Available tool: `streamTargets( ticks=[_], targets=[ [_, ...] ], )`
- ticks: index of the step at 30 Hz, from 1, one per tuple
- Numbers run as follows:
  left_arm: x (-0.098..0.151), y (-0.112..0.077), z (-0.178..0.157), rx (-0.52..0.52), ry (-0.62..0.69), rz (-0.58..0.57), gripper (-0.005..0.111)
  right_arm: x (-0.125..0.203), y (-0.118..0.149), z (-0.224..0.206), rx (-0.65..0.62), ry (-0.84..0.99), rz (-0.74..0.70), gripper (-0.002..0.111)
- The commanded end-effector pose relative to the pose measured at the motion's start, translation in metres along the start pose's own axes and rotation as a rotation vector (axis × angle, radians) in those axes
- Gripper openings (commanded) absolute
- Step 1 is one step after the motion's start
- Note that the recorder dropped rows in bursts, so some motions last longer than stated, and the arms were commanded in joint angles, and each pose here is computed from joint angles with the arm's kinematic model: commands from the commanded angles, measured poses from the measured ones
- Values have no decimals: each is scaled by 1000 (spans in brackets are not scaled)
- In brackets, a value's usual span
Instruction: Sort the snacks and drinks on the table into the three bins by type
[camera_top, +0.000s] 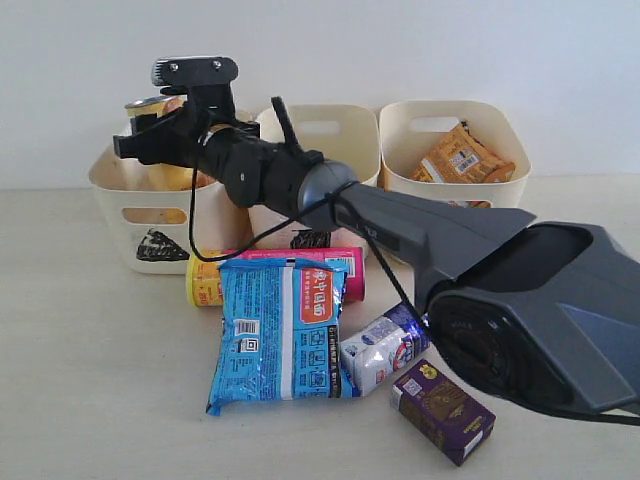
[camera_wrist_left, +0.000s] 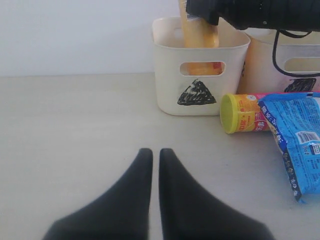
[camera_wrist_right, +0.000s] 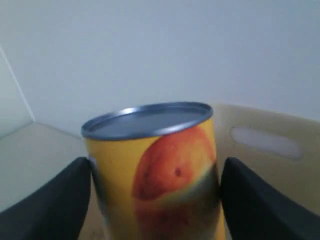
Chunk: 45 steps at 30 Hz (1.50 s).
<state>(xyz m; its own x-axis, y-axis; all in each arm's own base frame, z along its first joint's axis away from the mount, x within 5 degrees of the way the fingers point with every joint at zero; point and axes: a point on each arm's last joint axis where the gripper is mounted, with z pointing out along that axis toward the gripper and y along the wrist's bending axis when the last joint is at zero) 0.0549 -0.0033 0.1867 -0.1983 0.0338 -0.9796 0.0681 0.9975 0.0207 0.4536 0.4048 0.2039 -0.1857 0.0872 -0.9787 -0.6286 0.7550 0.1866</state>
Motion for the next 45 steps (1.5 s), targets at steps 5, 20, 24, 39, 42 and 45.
streamTargets(
  ticks=[5, 20, 24, 39, 42, 45],
  targets=[
    [-1, 0, 0, -2, -11, -10, 4, -72, 26, -42, -134, 297, -124, 0],
    [-1, 0, 0, -2, -11, -10, 4, -94, 34, -104, -219, 787, -332, 0],
    [-1, 0, 0, -2, -11, -10, 4, -85, 31, -122, -240, 856, -389, 0],
    [-1, 0, 0, -2, -11, -10, 4, -32, 20, -189, -538, 1145, -728, 14],
    [-1, 0, 0, -2, -11, -10, 4, -33, 7, -188, -303, 1203, -649, 36],
    [-1, 0, 0, -2, -11, -10, 4, -36, -9, -190, -160, 1244, -460, 73]
  ],
)
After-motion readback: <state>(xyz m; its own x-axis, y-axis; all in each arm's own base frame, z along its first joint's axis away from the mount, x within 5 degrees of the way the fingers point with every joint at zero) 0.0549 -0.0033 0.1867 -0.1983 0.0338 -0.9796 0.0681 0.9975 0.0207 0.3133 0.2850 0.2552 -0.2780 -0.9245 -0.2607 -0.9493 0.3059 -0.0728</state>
